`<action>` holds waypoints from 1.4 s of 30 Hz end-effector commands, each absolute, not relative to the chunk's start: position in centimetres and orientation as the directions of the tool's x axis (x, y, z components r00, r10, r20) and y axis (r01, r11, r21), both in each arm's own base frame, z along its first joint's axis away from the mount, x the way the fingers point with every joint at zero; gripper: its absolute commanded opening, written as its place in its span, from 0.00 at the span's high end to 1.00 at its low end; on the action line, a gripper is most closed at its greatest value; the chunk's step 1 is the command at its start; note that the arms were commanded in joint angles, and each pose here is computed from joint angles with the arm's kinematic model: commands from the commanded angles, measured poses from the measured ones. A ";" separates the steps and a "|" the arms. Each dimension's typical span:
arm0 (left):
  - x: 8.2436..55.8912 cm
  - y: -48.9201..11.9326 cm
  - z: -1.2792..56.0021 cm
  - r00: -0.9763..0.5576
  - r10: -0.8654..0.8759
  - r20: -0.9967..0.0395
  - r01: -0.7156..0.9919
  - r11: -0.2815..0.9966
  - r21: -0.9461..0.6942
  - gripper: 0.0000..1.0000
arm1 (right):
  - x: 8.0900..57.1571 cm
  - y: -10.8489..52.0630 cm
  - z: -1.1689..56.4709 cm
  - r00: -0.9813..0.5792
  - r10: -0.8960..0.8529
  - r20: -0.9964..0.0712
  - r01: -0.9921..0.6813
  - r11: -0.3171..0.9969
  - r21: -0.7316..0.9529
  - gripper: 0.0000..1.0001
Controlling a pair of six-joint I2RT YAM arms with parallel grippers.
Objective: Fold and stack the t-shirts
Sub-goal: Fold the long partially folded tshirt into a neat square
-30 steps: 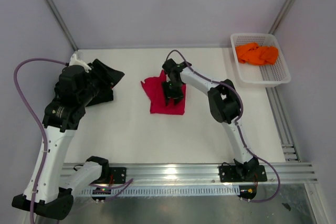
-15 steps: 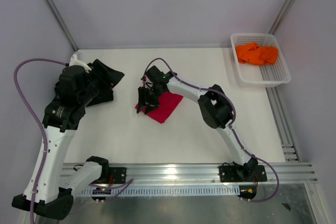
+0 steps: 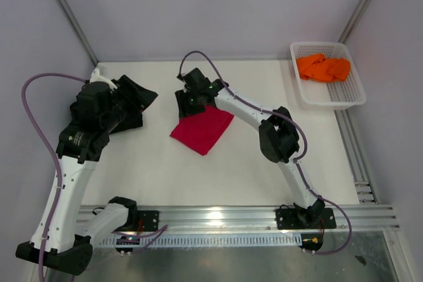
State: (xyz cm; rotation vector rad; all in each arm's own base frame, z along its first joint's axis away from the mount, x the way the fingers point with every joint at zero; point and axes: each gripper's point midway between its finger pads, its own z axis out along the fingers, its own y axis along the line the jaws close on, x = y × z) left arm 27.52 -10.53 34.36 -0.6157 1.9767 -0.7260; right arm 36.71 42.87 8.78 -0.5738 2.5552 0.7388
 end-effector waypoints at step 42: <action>28.0 -9.7 33.4 -0.434 -0.666 -0.607 -0.159 0.719 -0.676 0.25 | 25.5 30.5 4.3 -0.968 -0.248 -0.025 -0.246 0.933 0.261 0.46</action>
